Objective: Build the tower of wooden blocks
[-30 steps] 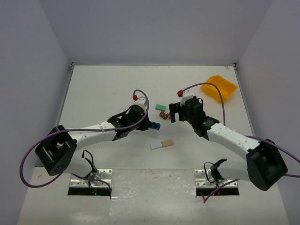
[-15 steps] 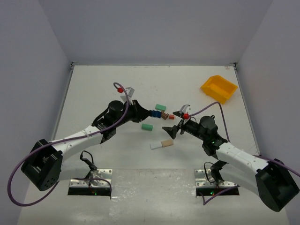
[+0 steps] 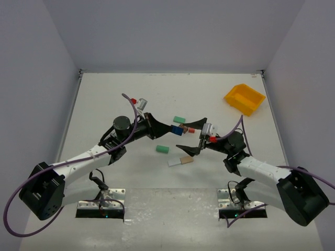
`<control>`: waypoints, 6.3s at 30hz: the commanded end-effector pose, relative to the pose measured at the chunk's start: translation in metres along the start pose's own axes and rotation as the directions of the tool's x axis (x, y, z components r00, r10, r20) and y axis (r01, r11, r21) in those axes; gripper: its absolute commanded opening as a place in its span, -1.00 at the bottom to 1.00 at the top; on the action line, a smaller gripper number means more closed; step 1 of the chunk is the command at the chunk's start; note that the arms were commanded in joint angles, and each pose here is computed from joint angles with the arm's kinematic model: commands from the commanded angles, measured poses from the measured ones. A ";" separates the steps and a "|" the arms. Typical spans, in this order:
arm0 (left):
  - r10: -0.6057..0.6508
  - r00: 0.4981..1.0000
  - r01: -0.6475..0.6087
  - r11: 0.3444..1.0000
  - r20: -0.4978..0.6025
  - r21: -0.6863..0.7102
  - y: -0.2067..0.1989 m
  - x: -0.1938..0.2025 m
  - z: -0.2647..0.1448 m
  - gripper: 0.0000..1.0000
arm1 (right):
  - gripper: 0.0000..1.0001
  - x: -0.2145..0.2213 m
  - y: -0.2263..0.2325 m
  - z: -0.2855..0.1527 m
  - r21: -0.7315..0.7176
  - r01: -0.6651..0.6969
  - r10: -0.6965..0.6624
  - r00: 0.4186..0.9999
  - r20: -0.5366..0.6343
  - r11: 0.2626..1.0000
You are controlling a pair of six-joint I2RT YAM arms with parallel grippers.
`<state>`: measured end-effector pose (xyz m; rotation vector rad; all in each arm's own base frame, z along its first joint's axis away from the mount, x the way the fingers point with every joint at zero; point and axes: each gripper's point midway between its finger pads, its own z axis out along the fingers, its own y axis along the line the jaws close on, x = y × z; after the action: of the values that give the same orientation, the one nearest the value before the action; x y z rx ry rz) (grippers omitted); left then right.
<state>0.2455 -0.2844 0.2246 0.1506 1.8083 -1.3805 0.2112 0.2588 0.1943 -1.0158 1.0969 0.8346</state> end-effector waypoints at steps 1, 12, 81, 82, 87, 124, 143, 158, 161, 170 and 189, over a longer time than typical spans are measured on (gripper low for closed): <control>0.009 0.999 -0.013 0.994 0.033 0.108 -0.025 -0.009 -0.005 -1.00 | 0.82 -0.047 -0.009 0.014 -0.018 0.126 -0.122 0.981 0.148 0.992; -0.006 1.000 0.004 0.993 0.019 0.122 -0.026 -0.006 -0.005 -1.00 | 0.26 -0.067 0.000 0.018 -0.066 0.172 -0.153 0.962 0.228 0.983; 0.232 0.931 0.068 0.647 0.281 -0.759 0.108 -0.073 -0.097 1.00 | -0.83 0.201 -0.043 -0.015 -0.224 -0.125 -0.178 0.305 -0.936 0.966; 0.231 0.932 0.067 0.649 0.281 -0.758 0.108 -0.073 -0.097 1.00 | -0.82 0.202 -0.042 -0.013 -0.221 -0.124 -0.174 0.310 -0.935 0.967; 0.228 0.933 0.065 0.651 0.277 -0.756 0.108 -0.072 -0.096 1.00 | -0.78 0.209 -0.037 -0.005 -0.215 -0.116 -0.165 0.338 -0.927 0.970; 0.232 0.936 0.052 0.651 0.264 -0.757 0.106 -0.077 -0.090 1.00 | -0.83 0.142 -0.040 -0.008 -0.288 -0.041 -0.247 0.403 -0.881 0.957; 0.240 0.927 0.075 0.635 0.288 -0.769 0.108 -0.069 -0.113 1.00 | -0.77 0.125 0.062 -0.006 -0.443 -0.107 -0.358 0.440 -0.824 0.890; 0.254 0.932 0.049 0.618 0.259 -0.784 0.111 -0.066 -0.116 1.00 | -0.69 0.150 0.078 -0.008 -0.441 -0.146 -0.345 0.429 -0.835 0.885; 0.257 0.932 0.045 0.618 0.256 -0.785 0.111 -0.067 -0.115 1.00 | -0.67 0.153 0.079 -0.009 -0.438 -0.151 -0.341 0.428 -0.837 0.886; 0.260 0.935 0.032 0.616 0.242 -0.787 0.113 -0.066 -0.113 1.00 | -0.64 0.164 0.072 -0.009 -0.441 -0.108 -0.365 0.408 -0.837 0.891; 0.261 0.936 0.030 0.612 0.237 -0.790 0.113 -0.066 -0.113 1.00 | -0.56 0.168 0.071 -0.009 -0.450 -0.096 -0.379 0.402 -0.834 0.888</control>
<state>0.2849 -0.1202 0.1815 -0.4150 1.9272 -0.3585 0.1829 0.2738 0.0130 -2.0937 1.7882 0.3070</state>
